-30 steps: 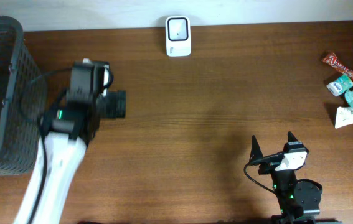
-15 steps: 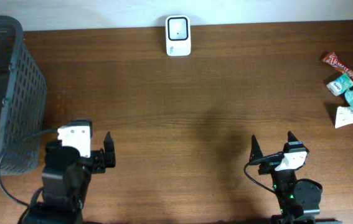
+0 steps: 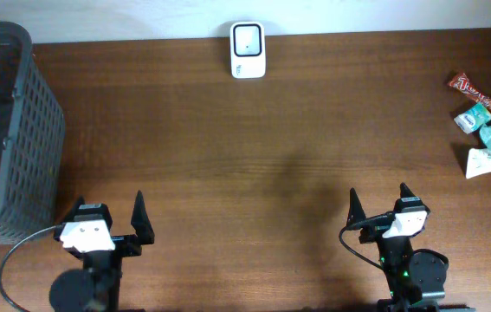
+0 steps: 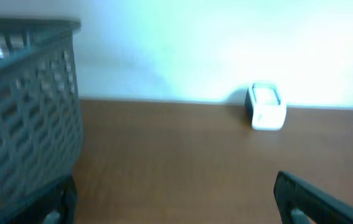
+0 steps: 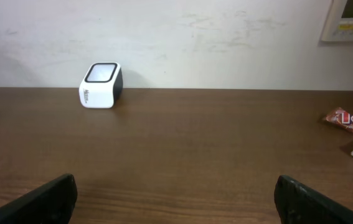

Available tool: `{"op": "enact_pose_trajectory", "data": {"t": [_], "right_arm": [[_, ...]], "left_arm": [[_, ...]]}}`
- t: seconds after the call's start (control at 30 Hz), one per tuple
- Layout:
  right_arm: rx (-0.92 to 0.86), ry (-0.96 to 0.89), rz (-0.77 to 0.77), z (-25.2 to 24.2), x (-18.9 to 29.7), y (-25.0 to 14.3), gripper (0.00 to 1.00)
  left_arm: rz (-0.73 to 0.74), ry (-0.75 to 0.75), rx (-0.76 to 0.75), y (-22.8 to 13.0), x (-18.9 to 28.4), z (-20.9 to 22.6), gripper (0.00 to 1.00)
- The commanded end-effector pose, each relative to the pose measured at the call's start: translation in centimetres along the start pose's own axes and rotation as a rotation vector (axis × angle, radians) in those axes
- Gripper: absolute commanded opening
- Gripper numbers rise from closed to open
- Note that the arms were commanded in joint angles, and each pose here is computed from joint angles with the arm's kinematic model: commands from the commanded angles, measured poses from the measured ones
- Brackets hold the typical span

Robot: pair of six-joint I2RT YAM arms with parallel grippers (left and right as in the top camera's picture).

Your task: Scan the item barcode

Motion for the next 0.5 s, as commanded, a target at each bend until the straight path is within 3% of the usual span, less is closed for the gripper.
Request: {"op": "enact_pose_trajectory", "data": {"t": [0.0,0.2,0.47], "right_arm": [[-0.010,0.001,0.002,0.0,0.0,-0.2,0.99],[-0.010,0.001,0.002,0.0,0.0,-0.2,0.99],[-0.010,0.001,0.002,0.0,0.0,-0.2,0.99]], "left_arm": [[-0.101,-0.010,-0.014,-0.4,-0.4,-0.5,0.99],[-0.285,-0.020,-0.021,-1.1,-0.8,-1.2,0.99],[-0.291,0.043,-0.013,-3.0,-1.9,-1.0,0.99]]}}
Point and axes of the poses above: each gripper's point midway between its finger pads, its own x axis back along the fingers, its own z axis along the line the jaws close on, y = z × x, the point moved 6 cm from there along x, back along the fingers, and after that the axes turned 15 degrees about -x, right-handed, at the moved point
